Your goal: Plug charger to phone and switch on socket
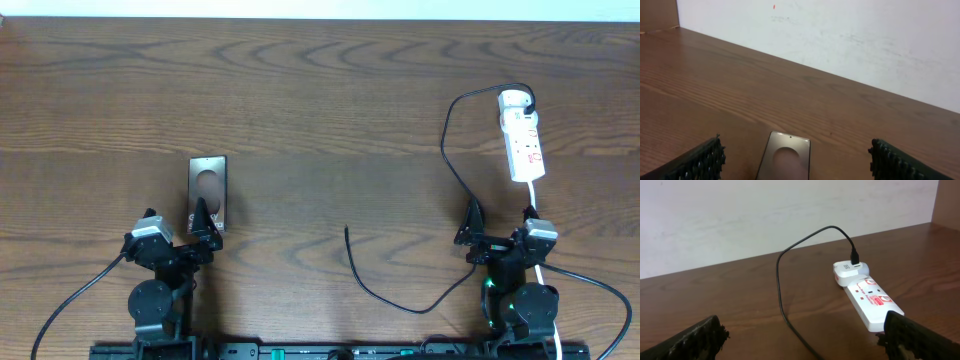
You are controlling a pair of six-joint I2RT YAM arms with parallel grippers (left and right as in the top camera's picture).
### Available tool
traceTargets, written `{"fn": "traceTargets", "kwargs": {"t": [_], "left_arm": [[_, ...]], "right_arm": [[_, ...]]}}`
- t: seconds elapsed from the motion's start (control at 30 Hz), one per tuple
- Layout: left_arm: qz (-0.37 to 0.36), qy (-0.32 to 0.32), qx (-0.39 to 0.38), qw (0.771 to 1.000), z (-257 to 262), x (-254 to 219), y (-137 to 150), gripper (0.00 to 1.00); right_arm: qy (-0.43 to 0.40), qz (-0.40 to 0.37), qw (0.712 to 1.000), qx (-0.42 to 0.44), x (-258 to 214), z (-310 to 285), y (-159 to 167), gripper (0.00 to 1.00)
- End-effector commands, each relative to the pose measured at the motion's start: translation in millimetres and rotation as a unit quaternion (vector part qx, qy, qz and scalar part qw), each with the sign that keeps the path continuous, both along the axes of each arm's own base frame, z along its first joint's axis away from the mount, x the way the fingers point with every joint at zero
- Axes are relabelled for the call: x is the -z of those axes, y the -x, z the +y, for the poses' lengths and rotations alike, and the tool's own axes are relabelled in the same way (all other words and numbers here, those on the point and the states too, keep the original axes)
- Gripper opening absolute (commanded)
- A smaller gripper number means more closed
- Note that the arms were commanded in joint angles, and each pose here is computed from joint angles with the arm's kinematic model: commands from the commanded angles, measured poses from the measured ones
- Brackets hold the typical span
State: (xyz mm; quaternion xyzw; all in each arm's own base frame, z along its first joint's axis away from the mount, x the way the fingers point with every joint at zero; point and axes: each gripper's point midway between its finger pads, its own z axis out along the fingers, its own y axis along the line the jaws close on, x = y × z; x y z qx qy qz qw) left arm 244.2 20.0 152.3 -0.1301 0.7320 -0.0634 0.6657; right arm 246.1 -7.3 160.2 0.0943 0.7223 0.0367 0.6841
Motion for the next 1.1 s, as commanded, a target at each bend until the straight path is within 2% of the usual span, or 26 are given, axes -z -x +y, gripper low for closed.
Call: {"fn": "traceTargets", "kwargs": {"t": [0.0, 0.7, 0.9, 1.07], "left_arm": [[0.023, -0.007, 0.006, 1.0, -2, 14, 1, 0.91], [0.016, 0.001, 0.008, 1.0, -3, 10, 1, 0.91], [-0.005, 0.003, 0.034, 0.999, -12, -17, 3, 0.91], [-0.009, 0.002, 0.03, 0.999, -11, -61, 4, 0.91]], "right_arm": [[0.007, 0.0, 1.0, 0.001, 0, -1, 0, 0.99], [0.007, 0.0, 1.0, 0.001, 0, -1, 0, 0.99], [0.007, 0.0, 1.0, 0.001, 0, -1, 0, 0.99], [0.007, 0.0, 1.0, 0.001, 0, -1, 0, 0.99]]}}
